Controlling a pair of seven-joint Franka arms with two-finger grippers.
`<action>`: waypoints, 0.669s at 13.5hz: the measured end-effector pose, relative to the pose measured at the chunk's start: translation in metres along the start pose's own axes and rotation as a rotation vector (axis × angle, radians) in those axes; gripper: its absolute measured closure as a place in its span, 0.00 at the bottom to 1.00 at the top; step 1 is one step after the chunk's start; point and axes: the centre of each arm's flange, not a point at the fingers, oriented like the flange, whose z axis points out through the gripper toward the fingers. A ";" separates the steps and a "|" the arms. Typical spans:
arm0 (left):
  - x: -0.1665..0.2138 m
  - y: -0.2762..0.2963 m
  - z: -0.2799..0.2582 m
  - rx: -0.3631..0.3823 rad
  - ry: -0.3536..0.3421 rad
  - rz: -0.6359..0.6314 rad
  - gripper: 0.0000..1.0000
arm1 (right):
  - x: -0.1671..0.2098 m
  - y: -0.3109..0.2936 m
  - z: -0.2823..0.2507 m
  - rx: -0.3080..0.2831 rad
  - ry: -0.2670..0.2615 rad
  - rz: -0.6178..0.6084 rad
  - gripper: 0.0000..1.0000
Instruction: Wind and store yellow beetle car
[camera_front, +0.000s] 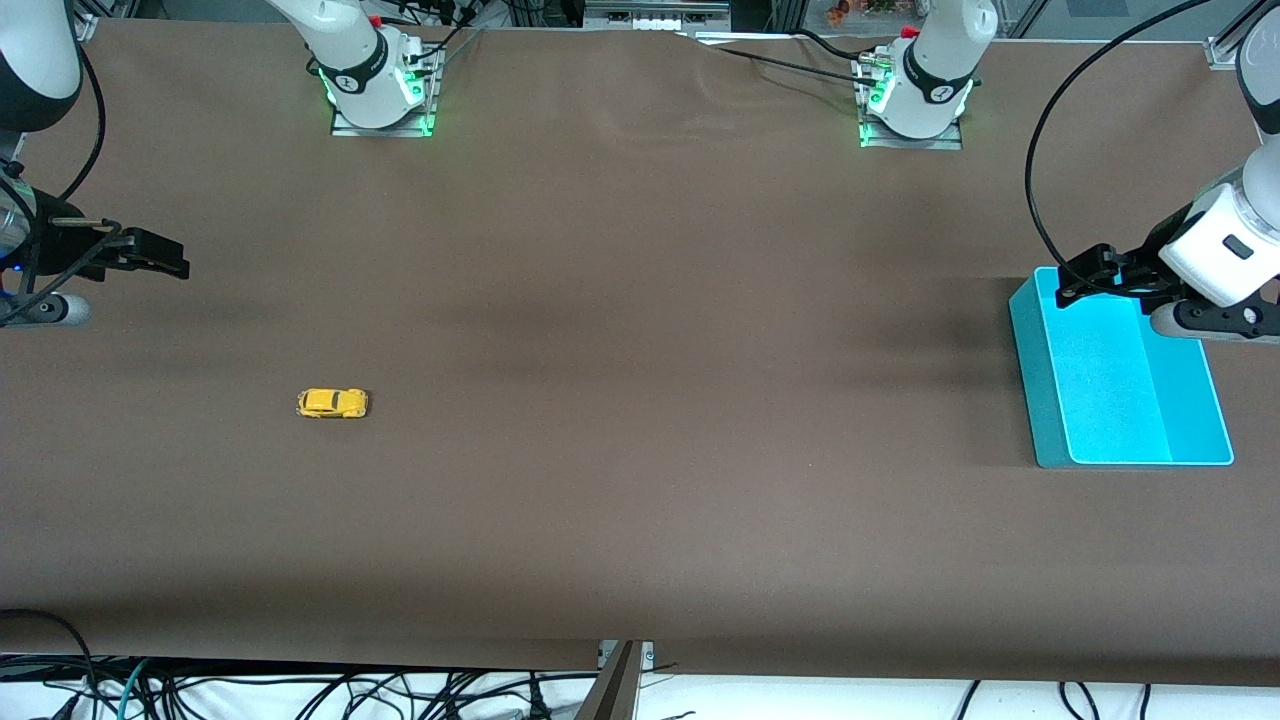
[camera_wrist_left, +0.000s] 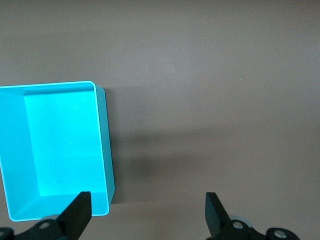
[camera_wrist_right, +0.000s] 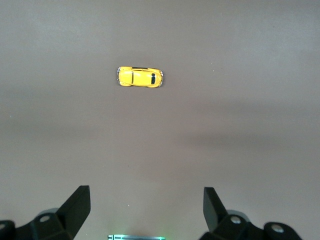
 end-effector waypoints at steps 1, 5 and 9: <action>0.000 0.000 0.000 0.000 -0.002 0.000 0.00 | 0.000 0.000 0.000 0.000 0.000 0.000 0.00; 0.000 0.002 0.000 0.000 -0.004 0.004 0.00 | 0.000 0.000 0.000 0.000 0.000 0.000 0.00; -0.001 -0.002 0.000 0.000 -0.004 -0.003 0.00 | 0.000 0.000 0.000 0.000 0.000 0.000 0.00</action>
